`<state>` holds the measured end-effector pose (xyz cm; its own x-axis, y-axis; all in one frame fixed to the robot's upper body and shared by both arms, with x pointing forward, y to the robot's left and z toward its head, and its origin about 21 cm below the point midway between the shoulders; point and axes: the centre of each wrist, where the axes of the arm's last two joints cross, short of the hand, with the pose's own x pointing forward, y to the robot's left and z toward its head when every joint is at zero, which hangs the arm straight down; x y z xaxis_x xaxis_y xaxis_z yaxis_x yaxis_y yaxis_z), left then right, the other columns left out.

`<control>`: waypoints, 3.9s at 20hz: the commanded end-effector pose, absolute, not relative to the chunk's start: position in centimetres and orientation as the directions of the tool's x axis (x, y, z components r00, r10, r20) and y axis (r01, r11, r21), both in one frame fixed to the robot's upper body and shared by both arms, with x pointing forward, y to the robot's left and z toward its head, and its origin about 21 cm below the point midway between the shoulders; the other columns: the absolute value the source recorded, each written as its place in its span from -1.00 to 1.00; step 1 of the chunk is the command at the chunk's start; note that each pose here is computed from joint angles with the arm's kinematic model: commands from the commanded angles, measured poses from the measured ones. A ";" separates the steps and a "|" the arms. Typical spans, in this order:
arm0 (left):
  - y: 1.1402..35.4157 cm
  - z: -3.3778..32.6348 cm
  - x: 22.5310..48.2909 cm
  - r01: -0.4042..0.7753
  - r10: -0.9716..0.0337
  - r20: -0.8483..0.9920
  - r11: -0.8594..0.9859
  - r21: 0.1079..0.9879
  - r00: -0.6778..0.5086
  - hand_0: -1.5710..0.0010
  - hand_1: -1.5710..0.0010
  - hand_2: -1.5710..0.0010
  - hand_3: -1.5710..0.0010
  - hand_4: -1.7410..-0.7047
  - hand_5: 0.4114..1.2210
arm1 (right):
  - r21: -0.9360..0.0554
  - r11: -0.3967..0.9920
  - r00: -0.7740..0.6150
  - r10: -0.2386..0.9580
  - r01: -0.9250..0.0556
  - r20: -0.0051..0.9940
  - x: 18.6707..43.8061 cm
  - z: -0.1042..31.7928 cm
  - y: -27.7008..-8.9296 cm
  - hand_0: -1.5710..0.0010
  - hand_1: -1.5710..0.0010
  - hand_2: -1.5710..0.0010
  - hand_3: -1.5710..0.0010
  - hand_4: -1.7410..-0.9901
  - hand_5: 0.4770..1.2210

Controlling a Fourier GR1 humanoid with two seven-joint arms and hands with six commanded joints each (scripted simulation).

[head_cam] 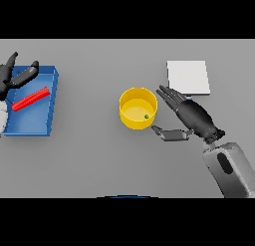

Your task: Pick up the red beaker and tilt it to pour out 1 green nut into yellow bowl. Pick up the yellow bowl and place it on the metallic measuring scale.

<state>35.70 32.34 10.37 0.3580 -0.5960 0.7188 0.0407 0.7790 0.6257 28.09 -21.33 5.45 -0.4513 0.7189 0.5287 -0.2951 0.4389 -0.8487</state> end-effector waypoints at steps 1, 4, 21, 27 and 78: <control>32.4 10.0 35.5 0.044 -0.591 0.721 0.783 0.620 0.362 0.99 0.99 0.99 0.99 0.80 -0.32 | -0.876 0.374 -0.485 0.731 -0.303 0.480 28.5 5.8 -20.9 1.00 1.00 1.00 1.00 0.58 -0.59; 32.5 10.2 35.6 0.050 -0.600 0.712 0.776 0.629 0.365 1.00 1.00 1.00 1.00 0.80 -0.32 | -0.930 0.193 -0.597 0.721 -0.313 0.351 29.8 6.4 -19.6 1.00 1.00 1.00 1.00 0.54 -0.57; 33.5 10.4 35.5 0.052 -0.608 0.706 0.770 0.636 0.363 1.00 1.00 1.00 1.00 0.81 -0.27 | -0.864 -0.307 -0.751 0.650 -0.399 0.116 34.9 5.1 -13.3 1.00 1.00 1.00 1.00 0.50 -0.47; 33.6 10.3 35.6 0.061 -0.622 0.693 0.758 0.649 0.365 1.00 1.00 1.00 1.00 0.84 -0.25 | -0.839 -0.338 -0.743 0.660 -0.426 0.111 35.7 4.6 -13.2 1.00 1.00 0.99 0.95 0.42 -0.31; 32.9 11.8 35.2 0.045 -0.579 0.710 0.787 0.616 0.400 1.00 1.00 1.00 1.00 0.69 -0.05 | -0.929 -0.125 -0.374 0.927 -0.348 0.016 43.1 10.4 -25.3 -1.00 -1.00 -0.82 -0.64 -1.00 1.00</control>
<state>35.15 32.89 11.75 0.4012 -0.5788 0.7099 0.0448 0.7866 0.6159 43.10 -25.28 10.36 -0.3728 0.9278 0.0154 -0.3487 -0.1247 -0.9289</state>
